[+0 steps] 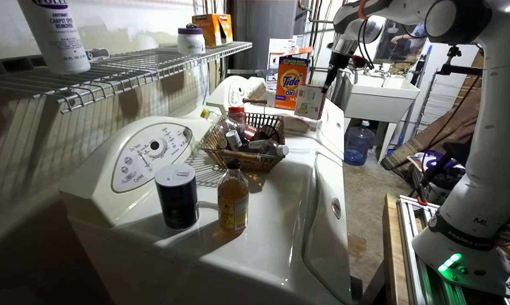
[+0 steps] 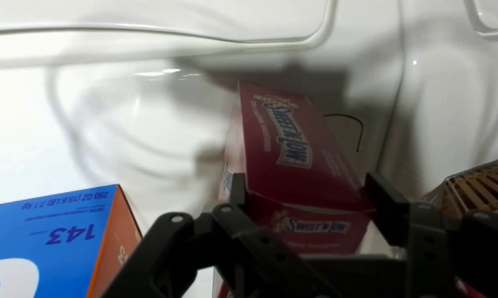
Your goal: Remove the box from the basket
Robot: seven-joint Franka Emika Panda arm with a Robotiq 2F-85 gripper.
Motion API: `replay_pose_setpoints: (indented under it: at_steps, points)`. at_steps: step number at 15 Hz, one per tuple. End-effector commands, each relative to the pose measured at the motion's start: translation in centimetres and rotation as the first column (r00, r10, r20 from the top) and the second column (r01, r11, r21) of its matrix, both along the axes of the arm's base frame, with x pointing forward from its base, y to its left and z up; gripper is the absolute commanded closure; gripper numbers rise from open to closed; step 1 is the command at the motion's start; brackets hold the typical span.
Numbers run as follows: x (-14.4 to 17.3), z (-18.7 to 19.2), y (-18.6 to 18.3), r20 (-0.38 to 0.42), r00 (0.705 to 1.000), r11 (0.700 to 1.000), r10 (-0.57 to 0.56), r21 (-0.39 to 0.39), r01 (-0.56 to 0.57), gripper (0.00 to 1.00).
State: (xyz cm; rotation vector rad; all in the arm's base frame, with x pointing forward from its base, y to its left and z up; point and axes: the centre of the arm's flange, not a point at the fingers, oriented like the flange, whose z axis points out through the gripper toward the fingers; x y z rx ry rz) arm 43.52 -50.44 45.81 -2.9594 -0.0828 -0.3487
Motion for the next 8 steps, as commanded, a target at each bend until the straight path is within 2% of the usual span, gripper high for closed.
replay_pose_setpoints:
  at_steps: [1, 7, 8]
  points:
    - [0.9, 0.1, -2.1, -0.022, 1.000, 0.997, -0.017, -0.073, 0.015, 0.52]
    - [2.3, -1.6, -3.0, -0.020, 1.000, 0.992, -0.011, -0.128, 0.008, 0.53]
    - [2.5, -1.8, -3.0, -0.022, 1.000, 0.991, -0.011, -0.136, 0.008, 0.32]
